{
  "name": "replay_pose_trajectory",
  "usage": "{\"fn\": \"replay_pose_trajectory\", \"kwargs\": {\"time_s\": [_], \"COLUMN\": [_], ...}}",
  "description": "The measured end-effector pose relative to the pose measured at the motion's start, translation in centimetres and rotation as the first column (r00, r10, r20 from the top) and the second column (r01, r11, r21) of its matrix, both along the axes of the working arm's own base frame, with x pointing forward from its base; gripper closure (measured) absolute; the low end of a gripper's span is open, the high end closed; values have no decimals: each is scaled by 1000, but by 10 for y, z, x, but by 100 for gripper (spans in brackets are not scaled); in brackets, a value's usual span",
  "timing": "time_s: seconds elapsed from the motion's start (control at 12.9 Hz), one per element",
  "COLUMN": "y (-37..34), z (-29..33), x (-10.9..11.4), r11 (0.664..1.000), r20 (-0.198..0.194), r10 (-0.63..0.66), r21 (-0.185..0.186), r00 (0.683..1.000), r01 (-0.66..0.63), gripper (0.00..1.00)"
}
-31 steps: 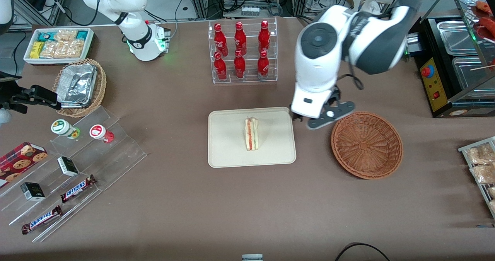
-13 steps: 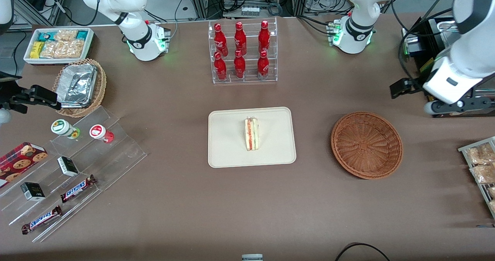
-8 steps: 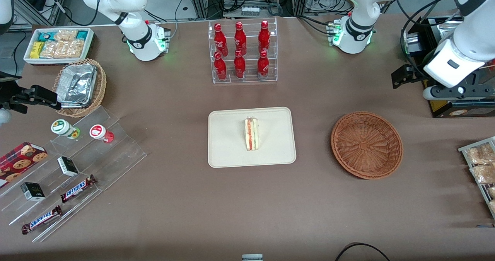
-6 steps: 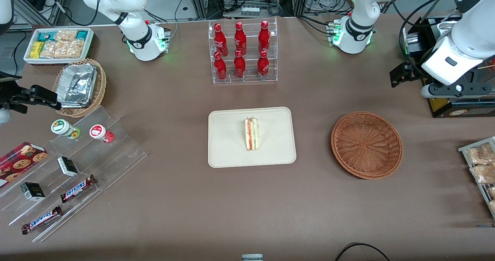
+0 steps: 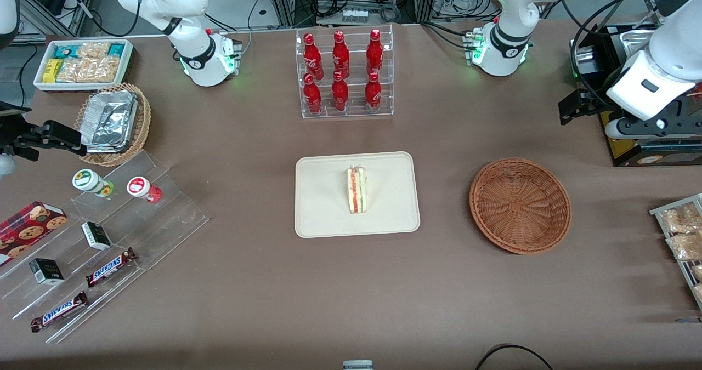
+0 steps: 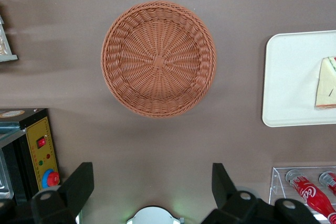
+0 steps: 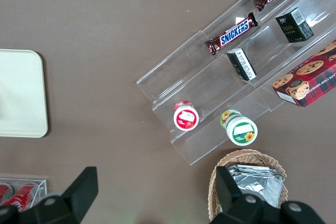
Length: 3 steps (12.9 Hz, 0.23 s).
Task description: Place sandwich from basket to tray
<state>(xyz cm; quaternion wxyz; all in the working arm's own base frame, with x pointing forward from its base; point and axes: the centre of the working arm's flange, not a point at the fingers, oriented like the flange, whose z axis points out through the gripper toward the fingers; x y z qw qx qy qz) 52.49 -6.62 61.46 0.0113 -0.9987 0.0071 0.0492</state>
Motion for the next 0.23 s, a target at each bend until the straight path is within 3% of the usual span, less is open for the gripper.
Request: {"fn": "replay_pose_trajectory", "kwargs": {"time_s": [0.23], "y": [-2], "z": [7], "x": [7], "r11": [1000], "r20": [19], "r10": [-3], "r21": [-3], "r00": [1000], "r01": [3], "gripper": [0]}}
